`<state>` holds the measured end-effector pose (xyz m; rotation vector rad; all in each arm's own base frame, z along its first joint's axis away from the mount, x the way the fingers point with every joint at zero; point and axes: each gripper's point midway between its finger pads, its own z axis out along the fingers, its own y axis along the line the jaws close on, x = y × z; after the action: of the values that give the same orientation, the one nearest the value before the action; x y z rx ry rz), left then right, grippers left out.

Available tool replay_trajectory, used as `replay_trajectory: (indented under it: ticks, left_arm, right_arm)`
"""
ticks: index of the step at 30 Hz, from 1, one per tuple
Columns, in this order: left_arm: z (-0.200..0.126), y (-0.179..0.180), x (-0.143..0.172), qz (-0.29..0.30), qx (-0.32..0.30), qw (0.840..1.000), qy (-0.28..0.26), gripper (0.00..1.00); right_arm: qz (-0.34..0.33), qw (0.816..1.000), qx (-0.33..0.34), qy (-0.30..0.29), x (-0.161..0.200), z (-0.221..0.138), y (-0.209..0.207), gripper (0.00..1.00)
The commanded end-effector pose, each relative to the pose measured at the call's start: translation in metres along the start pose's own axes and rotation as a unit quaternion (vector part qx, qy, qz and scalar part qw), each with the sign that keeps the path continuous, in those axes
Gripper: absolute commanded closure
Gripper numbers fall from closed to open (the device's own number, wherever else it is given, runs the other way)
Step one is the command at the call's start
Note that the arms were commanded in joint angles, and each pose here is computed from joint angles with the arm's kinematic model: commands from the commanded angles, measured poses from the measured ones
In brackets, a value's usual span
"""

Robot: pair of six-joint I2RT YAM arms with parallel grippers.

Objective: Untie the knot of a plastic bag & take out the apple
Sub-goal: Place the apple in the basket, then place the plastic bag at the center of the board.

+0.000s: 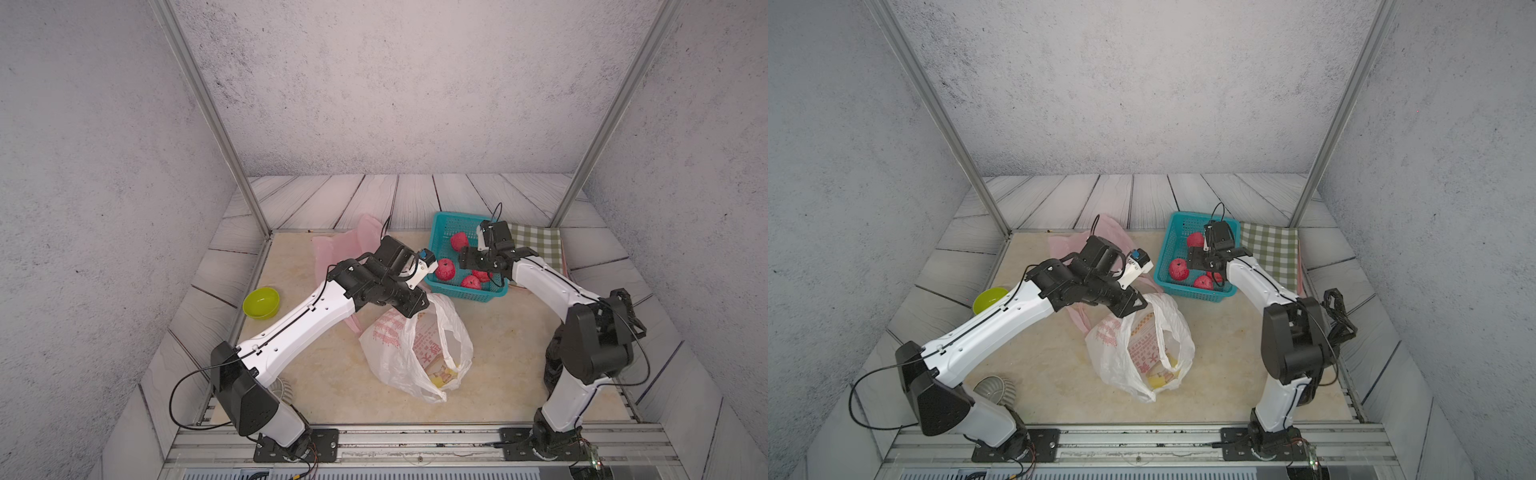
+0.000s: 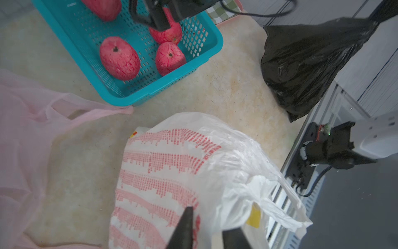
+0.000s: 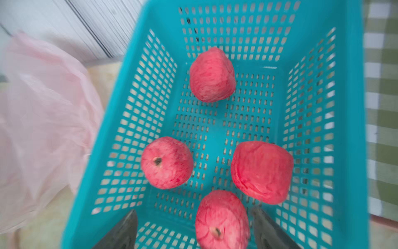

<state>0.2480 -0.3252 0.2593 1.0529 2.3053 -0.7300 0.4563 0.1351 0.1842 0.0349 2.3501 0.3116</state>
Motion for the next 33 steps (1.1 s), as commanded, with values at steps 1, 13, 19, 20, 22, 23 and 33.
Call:
replay_trajectory:
  ticks: [1, 13, 19, 20, 22, 23, 33]
  left_arm:
    - [0.0, -0.001, 0.002, 0.011, 0.009, 1.0, 0.0, 0.48]
    - [-0.038, -0.017, -0.031, -0.001, 0.026, 0.992, -0.127, 0.28]
    - [0.025, -0.022, 0.009, -0.097, 0.086, 0.987, -0.092, 0.43]
    - [0.036, -0.022, 0.019, -0.106, 0.085, 0.987, -0.091, 0.43]
    - [0.055, -0.022, 0.042, -0.121, 0.083, 0.986, -0.082, 0.44]
    - [0.065, -0.021, 0.054, -0.132, 0.081, 0.985, -0.075, 0.45]
    - [0.121, 0.018, 0.167, -0.214, 0.008, 0.977, 0.02, 0.46]
  right_arm:
    - [0.005, 0.998, -0.036, -0.045, -0.002, -0.043, 0.016, 0.17]
    - [-0.078, 0.985, -0.149, -0.036, 0.057, -0.118, 0.088, 0.2]
    - [-0.094, 0.98, -0.178, 0.003, 0.119, -0.111, 0.116, 0.2]
    - [-0.093, 0.979, -0.181, 0.011, 0.134, -0.106, 0.117, 0.2]
    - [-0.09, 0.98, -0.178, 0.022, 0.158, -0.097, 0.116, 0.2]
    - [-0.09, 0.98, -0.176, 0.029, 0.17, -0.092, 0.115, 0.2]
    - [-0.081, 0.978, -0.147, 0.12, 0.272, -0.049, 0.095, 0.21]
